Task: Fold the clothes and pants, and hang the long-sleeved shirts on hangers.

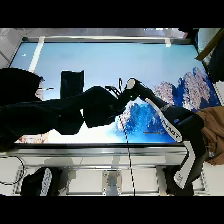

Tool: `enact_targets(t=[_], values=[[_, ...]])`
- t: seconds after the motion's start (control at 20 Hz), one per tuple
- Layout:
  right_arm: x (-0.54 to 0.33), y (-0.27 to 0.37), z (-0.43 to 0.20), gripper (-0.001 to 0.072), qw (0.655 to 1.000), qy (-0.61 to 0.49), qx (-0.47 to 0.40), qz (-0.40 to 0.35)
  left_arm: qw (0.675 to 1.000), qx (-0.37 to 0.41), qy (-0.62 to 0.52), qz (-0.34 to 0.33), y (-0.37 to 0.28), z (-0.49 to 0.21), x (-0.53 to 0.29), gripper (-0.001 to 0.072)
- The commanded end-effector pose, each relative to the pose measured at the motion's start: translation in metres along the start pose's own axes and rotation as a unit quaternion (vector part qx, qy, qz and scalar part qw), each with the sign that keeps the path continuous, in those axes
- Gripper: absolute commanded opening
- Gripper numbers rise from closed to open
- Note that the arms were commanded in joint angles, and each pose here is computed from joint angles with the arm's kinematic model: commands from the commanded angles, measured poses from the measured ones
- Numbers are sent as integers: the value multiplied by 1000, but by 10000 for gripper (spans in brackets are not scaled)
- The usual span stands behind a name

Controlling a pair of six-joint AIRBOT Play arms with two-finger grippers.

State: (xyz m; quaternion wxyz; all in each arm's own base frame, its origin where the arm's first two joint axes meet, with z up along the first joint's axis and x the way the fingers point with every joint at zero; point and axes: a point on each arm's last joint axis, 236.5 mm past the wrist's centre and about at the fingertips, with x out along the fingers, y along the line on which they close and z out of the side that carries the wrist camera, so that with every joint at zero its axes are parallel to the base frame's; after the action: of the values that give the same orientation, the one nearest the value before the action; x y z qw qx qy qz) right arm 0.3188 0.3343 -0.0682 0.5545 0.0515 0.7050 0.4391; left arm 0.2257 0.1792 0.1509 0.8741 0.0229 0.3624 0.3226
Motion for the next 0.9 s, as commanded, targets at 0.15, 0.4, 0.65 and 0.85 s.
enact_targets(t=[0.15, 0.4, 0.65, 0.85], values=[[21, 0, 29, 545, 997, -55, 32, -48, 1000, 2, 0, 1, 0, 0, 0, 29], [17, -51, 30, 540, 973, -78, 119, -182, 1000, 5, 0, 0, 0, 0, 0, 29], [-6, -68, 43, 38, 963, -112, 147, -196, 1000, 12, -7, -1, 0, 3, 0, 29], [-93, -63, 36, 37, 952, -108, 97, -269, 999, 10, -45, -4, -2, 22, -2, 29]])
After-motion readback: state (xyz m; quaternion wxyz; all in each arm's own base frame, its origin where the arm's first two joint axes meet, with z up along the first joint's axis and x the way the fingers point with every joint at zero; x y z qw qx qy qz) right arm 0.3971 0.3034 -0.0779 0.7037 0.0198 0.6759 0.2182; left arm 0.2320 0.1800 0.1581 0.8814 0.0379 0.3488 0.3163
